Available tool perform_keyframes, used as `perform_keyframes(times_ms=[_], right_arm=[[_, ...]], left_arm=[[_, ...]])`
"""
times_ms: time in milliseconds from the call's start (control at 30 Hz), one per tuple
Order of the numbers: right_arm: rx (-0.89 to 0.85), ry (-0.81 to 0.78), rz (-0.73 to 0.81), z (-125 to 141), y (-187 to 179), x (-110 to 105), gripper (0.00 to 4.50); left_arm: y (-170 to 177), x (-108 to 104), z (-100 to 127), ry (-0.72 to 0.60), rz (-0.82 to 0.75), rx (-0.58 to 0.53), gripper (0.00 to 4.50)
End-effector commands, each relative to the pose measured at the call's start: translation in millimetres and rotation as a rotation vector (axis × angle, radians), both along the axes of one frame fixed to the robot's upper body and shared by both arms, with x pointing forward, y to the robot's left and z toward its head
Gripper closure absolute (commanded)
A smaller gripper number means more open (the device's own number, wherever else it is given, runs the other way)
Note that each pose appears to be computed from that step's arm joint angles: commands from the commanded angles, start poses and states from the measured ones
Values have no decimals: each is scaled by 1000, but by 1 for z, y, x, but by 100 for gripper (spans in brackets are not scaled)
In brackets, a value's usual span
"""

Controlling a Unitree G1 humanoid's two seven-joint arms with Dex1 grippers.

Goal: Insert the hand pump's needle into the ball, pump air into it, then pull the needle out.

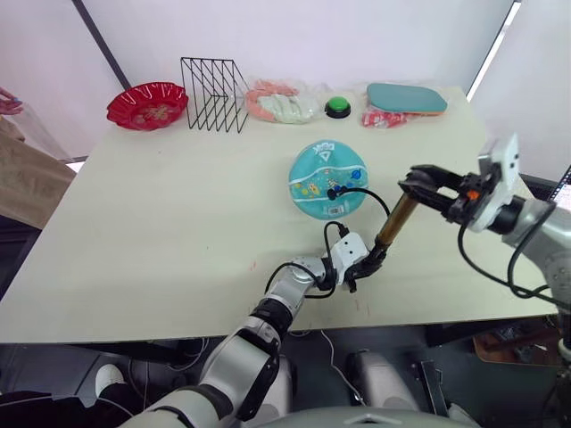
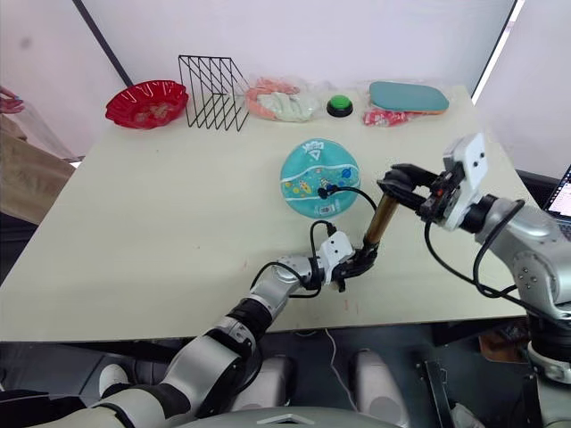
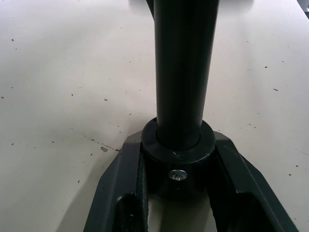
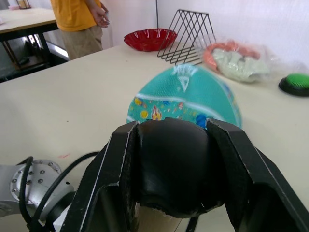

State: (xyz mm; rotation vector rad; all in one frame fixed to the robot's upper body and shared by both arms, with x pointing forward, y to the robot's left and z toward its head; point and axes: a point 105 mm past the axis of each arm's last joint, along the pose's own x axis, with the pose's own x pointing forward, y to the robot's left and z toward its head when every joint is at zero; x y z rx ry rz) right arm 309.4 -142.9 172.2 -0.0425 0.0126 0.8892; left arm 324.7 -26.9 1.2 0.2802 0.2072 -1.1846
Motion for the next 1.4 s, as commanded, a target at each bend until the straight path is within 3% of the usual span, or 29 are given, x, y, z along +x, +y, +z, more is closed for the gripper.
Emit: perform_keyframes(times_ms=[33, 100, 233, 433, 833, 1033, 1200, 1400], right_arm=[[-74, 175, 33, -62, 10, -6, 283], [-82, 171, 36, -65, 10, -6, 283], [-73, 88, 39, -38, 6, -3, 283], [-39, -64, 41, 34, -8, -4, 283], [25, -226, 62, 133, -15, -21, 283], [45, -203, 60, 141, -15, -22, 283], [-25, -129, 68, 107, -8, -17, 283], [-137, 6, 59, 39, -1, -9, 283]], left_arm=[[17, -11, -31, 110, 31, 72, 343], [17, -11, -31, 110, 29, 74, 343], [17, -11, -31, 112, 28, 79, 343], [15, -11, -32, 115, 23, 85, 343], [16, -15, -34, 118, 3, 86, 343], [14, -15, -32, 117, 0, 81, 343], [13, -14, -31, 117, 1, 79, 343], [15, -14, -31, 112, 4, 74, 343]])
